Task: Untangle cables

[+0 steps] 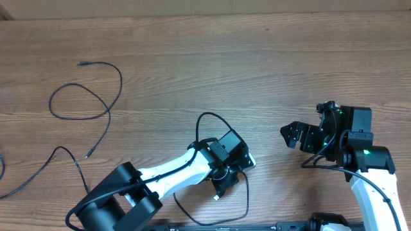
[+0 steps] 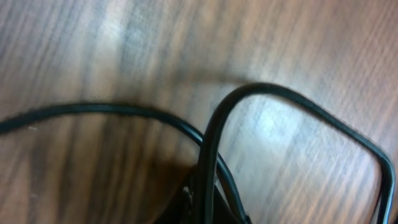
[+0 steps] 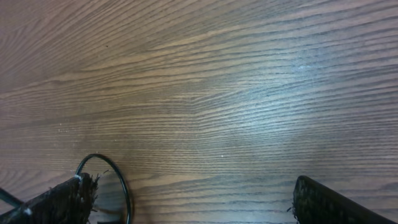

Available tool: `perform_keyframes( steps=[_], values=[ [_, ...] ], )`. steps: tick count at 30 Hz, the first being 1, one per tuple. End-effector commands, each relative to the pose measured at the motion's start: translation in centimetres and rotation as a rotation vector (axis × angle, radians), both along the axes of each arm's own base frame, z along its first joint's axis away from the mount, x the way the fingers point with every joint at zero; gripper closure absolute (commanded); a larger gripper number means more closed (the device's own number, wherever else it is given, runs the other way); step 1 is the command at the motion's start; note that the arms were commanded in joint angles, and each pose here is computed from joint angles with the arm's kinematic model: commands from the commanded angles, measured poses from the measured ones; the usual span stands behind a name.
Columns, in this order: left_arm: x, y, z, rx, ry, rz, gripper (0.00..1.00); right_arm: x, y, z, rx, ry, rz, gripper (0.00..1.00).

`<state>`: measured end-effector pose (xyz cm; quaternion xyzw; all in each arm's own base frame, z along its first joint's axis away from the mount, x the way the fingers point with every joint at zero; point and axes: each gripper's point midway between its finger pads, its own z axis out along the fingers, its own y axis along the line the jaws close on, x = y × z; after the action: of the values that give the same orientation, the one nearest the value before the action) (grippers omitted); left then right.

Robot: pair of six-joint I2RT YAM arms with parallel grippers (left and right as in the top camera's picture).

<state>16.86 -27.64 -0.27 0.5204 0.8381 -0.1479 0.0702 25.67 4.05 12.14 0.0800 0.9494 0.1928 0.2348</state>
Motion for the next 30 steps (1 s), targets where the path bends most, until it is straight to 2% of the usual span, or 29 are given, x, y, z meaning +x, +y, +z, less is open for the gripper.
perform_keyframes(
  steps=[1, 5, 9, 17, 21, 23, 26, 30],
  values=[
    [1.6, 1.9, -1.8, 0.106, -0.057, 0.169, 0.96, 0.1, 0.0, 0.2, 0.001, -0.01, -0.003, 0.0],
    [3.2, 1.9, -1.6, 0.093, -0.098, 0.254, 0.96, 0.2, 0.0, 0.2, 0.001, -0.01, -0.003, 0.0],
    [6.7, 5.1, -1.6, 0.15, -0.155, 0.518, 0.96, 0.2, -0.1, 0.2, 0.001, -0.013, -0.003, 0.0],
    [12.0, 12.2, -1.6, 0.147, -0.105, 0.923, 0.96, 0.2, -0.1, 0.3, 0.001, -0.014, -0.003, 0.0],
    [13.4, 15.1, -1.6, 0.124, -0.058, 1.036, 0.96, 0.2, -0.1, 0.3, 0.001, -0.015, -0.003, 0.0],
    [13.7, 15.2, -1.4, 0.076, -0.011, 1.023, 0.96, 0.2, -0.1, 0.3, 0.001, -0.015, -0.003, 0.0],
    [14.1, 13.3, 0.4, -0.053, 0.057, 0.826, 0.96, 0.3, -0.1, 0.3, 0.0, -0.018, -0.003, 0.0],
    [14.9, 11.9, 3.7, -0.13, 0.092, 0.751, 0.96, 0.3, -0.1, 0.3, 0.0, -0.018, -0.003, 0.0]
  ],
)
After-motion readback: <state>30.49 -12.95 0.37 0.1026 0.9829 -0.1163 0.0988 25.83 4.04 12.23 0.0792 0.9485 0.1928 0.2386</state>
